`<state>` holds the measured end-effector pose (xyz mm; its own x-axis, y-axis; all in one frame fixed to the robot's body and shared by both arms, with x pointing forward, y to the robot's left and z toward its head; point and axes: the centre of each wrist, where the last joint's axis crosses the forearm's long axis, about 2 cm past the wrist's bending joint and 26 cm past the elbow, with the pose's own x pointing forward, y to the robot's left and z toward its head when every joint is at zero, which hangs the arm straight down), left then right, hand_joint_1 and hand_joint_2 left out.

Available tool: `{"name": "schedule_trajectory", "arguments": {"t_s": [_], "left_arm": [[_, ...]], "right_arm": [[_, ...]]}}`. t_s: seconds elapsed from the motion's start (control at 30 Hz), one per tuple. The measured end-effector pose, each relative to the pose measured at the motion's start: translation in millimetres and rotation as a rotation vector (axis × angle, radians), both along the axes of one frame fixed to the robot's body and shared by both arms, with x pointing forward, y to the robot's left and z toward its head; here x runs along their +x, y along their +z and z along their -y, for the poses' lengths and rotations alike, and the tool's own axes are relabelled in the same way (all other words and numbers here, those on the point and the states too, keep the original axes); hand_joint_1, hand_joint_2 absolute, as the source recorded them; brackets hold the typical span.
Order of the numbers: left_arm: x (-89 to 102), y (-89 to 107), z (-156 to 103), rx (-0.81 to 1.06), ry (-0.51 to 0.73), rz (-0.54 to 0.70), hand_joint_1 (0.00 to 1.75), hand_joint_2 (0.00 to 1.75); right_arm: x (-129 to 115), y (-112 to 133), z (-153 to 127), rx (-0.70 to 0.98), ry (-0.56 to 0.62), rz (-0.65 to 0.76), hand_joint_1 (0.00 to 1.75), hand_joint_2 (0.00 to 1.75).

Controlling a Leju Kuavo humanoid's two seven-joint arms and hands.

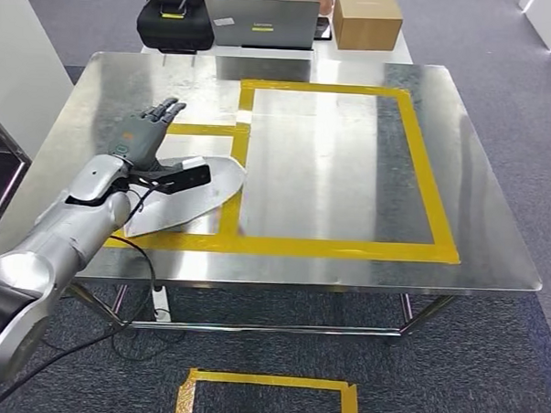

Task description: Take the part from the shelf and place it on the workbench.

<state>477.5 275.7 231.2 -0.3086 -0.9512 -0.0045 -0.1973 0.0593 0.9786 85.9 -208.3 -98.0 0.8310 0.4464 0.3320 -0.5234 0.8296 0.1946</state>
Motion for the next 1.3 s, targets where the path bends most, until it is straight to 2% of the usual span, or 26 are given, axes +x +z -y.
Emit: {"name": "schedule_trajectory", "arguments": {"t_s": [0.1, 0.17, 0.3, 0.37, 0.47, 0.53, 0.6, 0.73, 0.97, 1.13, 1.3], "left_arm": [[-3.8, -3.6, 8, -0.104, -0.050, 0.056, 0.00, 0.00], [-9.6, -13.2, 14, -0.168, -0.080, 0.065, 0.00, 0.00], [-29.7, -31.7, 30, -0.405, -0.176, 0.092, 0.00, 0.00], [-50.3, -42.7, 43, -0.576, -0.242, 0.123, 0.00, 0.00], [-98.0, -64.9, 63, -0.817, -0.336, 0.160, 0.00, 0.00], [-127.9, -70.7, 73, -0.913, -0.382, 0.191, 0.00, 0.00], [-146.2, -69.9, 78, -0.955, -0.408, 0.213, 0.00, 0.00], [-167.4, -66.4, 81, -1.062, -0.463, 0.248, 0.00, 0.00], [-221.9, -53.9, 103, -1.362, -0.649, 0.304, 0.00, 0.00], [-239.1, -44.4, 109, -1.417, -0.692, 0.324, 0.00, 0.00], [-249.6, -53.1, 107, -1.431, -0.645, 0.319, 0.00, 0.00]], "right_arm": [[-1, 0, 0, -0.007, -0.007, 0.002, 0.00, 0.00], [-2, 0, 0, -0.009, -0.011, 0.004, 0.00, 0.00], [-8, -2, 1, -0.010, -0.032, 0.007, 0.00, 0.00], [-14, -3, 1, -0.008, -0.047, 0.012, 0.00, 0.00], [-25, -5, 1, -0.009, -0.070, 0.012, 0.00, 0.00], [-30, -5, 1, -0.010, -0.078, 0.011, 0.00, 0.00], [-32, -6, 1, -0.011, -0.081, 0.009, 0.00, 0.00], [-33, -6, 1, -0.015, -0.085, 0.003, 0.00, 0.00], [-38, -7, 2, -0.024, -0.090, 0.001, 0.00, 0.00], [-39, -7, 4, -0.029, -0.089, 0.007, 0.00, 0.00], [-39, -8, 7, -0.037, -0.082, 0.012, 0.00, 0.00]]}}
